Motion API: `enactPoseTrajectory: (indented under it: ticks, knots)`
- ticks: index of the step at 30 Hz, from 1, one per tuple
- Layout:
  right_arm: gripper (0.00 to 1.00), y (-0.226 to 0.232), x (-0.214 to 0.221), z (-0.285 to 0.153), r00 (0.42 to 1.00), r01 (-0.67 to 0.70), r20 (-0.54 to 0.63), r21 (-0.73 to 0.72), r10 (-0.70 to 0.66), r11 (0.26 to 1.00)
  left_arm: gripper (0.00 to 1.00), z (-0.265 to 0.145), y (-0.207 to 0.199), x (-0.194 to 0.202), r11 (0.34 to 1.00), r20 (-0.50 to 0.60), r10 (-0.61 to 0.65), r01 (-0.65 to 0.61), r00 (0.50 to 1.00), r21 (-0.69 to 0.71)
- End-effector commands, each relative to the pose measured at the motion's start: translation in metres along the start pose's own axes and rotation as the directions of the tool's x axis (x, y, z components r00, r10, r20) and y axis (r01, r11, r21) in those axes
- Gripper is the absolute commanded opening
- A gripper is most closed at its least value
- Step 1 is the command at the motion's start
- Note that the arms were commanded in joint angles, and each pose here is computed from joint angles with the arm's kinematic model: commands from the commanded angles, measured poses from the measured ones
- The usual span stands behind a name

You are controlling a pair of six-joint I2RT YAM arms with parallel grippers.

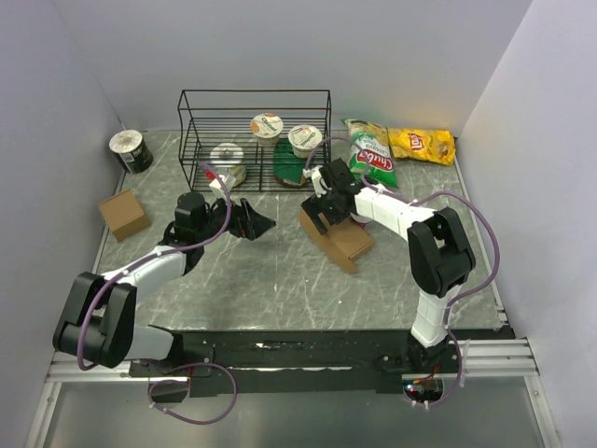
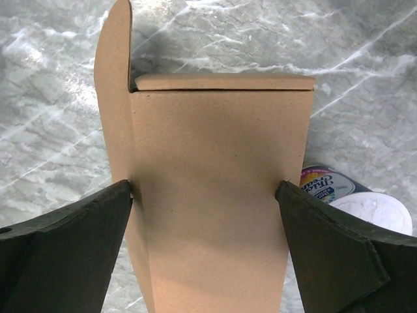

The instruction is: Fold the paper box

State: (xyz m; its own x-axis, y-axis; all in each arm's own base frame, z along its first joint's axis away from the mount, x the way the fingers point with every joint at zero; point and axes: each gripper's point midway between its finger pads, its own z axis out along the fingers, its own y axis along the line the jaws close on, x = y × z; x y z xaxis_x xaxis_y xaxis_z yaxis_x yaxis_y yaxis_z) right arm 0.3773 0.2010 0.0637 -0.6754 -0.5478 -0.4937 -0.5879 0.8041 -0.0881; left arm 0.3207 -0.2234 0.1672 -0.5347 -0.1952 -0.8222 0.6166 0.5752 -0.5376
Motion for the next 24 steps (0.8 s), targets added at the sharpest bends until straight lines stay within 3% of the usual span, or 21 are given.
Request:
enactPoseTrajectory:
  ticks: [1,8,13,20,24]
  knots:
    - [0.95,0.026,0.009,0.006,0.999,-0.038,-0.041,-0.168,0.031,0.985,0.96,-0.001,-0.011,-0.007,0.997,0.035,0.047,-0.049,0.998,0.063]
    - [0.90,0.082,-0.004,-0.018,0.998,0.036,0.056,-0.375,-0.016,0.926,0.96,-0.009,-0.020,-0.001,0.989,0.098,0.068,-0.080,0.993,0.121]
    - [0.90,0.112,-0.009,-0.023,0.990,0.136,0.098,-0.403,-0.105,0.905,0.96,-0.016,-0.027,0.003,0.980,0.139,0.106,-0.127,0.985,0.153]
    - [0.99,0.108,-0.034,-0.065,0.960,0.171,0.268,-0.345,-0.077,0.923,0.96,-0.021,0.007,0.021,0.998,0.145,0.069,-0.068,0.987,-0.007]
    - [1.00,0.099,-0.026,-0.072,0.968,0.133,0.244,-0.327,-0.053,0.935,0.96,-0.019,0.028,0.028,0.996,0.131,0.045,-0.034,0.990,-0.085]
